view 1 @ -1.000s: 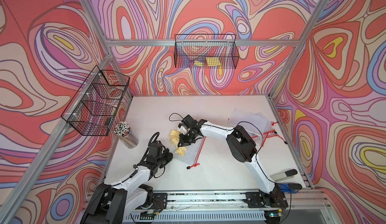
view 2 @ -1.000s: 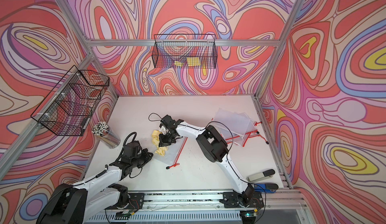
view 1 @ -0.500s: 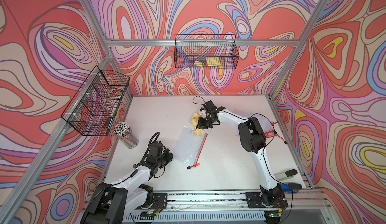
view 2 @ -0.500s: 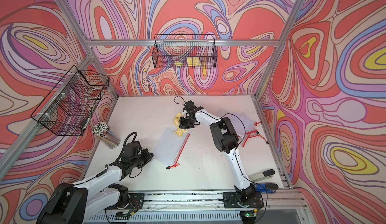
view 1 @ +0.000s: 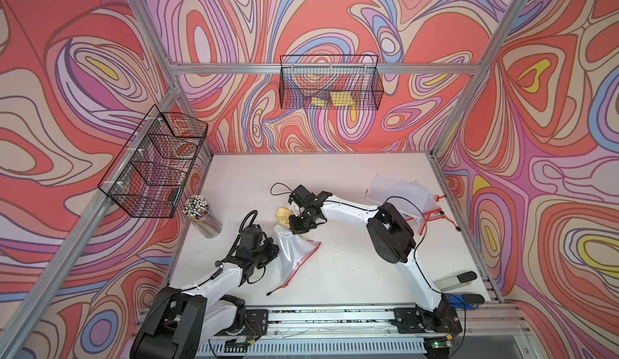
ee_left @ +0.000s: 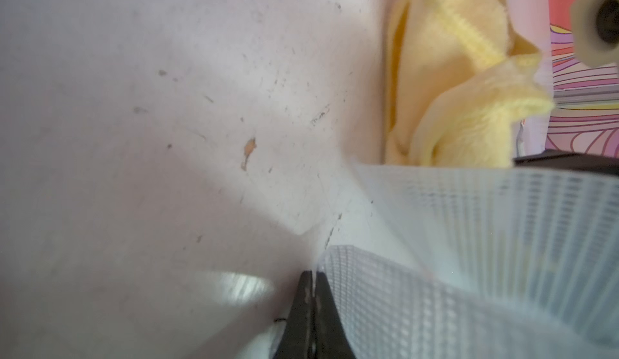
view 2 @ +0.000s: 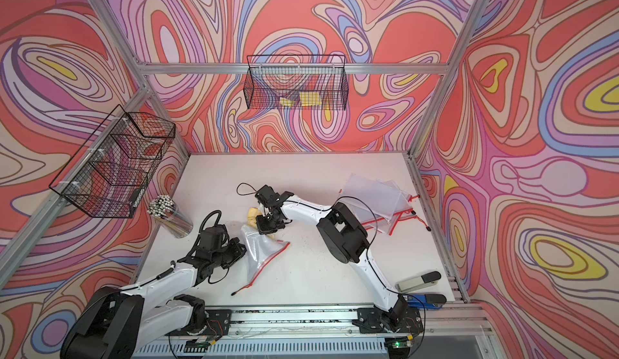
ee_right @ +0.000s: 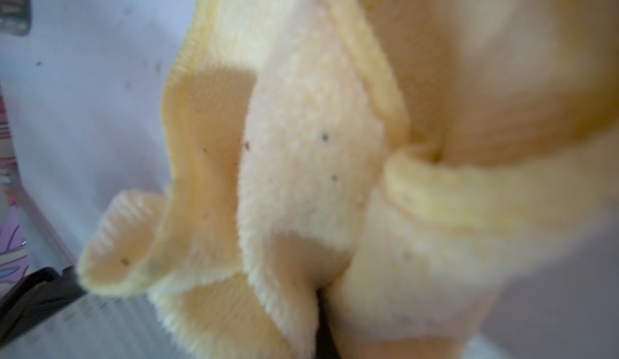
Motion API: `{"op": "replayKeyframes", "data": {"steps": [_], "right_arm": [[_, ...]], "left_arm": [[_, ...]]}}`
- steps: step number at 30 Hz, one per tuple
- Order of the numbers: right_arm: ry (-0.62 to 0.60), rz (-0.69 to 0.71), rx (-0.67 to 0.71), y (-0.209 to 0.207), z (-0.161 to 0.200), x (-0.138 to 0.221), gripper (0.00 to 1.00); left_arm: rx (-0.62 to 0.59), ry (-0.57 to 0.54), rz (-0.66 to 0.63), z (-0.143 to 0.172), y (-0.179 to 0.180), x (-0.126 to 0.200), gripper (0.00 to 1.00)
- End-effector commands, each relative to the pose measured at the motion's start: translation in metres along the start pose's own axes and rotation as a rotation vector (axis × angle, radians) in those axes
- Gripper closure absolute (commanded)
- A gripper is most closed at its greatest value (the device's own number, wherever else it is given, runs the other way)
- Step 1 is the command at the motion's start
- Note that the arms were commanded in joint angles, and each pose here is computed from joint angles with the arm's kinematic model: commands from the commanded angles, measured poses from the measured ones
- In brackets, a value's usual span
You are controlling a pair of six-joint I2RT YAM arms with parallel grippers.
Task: Wipe the document bag
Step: Wipe the dirt from the document bag.
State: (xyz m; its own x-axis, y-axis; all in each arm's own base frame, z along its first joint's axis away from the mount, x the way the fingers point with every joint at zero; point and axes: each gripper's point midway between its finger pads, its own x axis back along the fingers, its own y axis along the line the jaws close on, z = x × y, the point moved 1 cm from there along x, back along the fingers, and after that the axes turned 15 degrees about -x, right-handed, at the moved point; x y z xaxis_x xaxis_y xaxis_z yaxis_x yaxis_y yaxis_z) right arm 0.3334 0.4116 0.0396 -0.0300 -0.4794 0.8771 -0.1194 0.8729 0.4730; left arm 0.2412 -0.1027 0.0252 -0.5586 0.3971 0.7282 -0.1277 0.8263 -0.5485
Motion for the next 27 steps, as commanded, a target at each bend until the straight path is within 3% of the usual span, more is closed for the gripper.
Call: {"op": "replayKeyframes", "data": {"steps": [1,4,7,12,15,22,27], "right_arm": [[-0.157,0.175,-0.112,-0.063,-0.039,0.056,1.0],[-0.258,0.202,-0.092,-0.064,-0.053,0.095,1.0],[-0.241,0.075,-0.048,-0.028,-0.047,0.103,1.0],[-0.09,-0.082,0.063,0.037,-0.007,0.063,1.0],[0.017,-0.156,0.072,0.055,0.018,0.034,1.0],[0.102,-0.19,0.031,0.045,0.036,-0.006,1.0],[0.107,-0.135,-0.016,0.021,0.028,-0.027,1.0]], "left_arm": [[-0.015,0.002,-0.022,0.0,0.002,0.002,1.0],[-0.017,0.001,-0.027,0.001,0.004,0.003,1.0],[-0.017,-0.001,-0.027,0.0,0.004,0.002,1.0],[-0.013,0.01,-0.018,0.001,0.002,-0.002,1.0],[-0.015,0.013,-0.02,0.001,0.003,-0.002,1.0],[-0.015,0.013,-0.028,0.002,0.005,-0.002,1.0],[-0.016,0.017,-0.02,0.002,0.003,-0.002,1.0]]}}
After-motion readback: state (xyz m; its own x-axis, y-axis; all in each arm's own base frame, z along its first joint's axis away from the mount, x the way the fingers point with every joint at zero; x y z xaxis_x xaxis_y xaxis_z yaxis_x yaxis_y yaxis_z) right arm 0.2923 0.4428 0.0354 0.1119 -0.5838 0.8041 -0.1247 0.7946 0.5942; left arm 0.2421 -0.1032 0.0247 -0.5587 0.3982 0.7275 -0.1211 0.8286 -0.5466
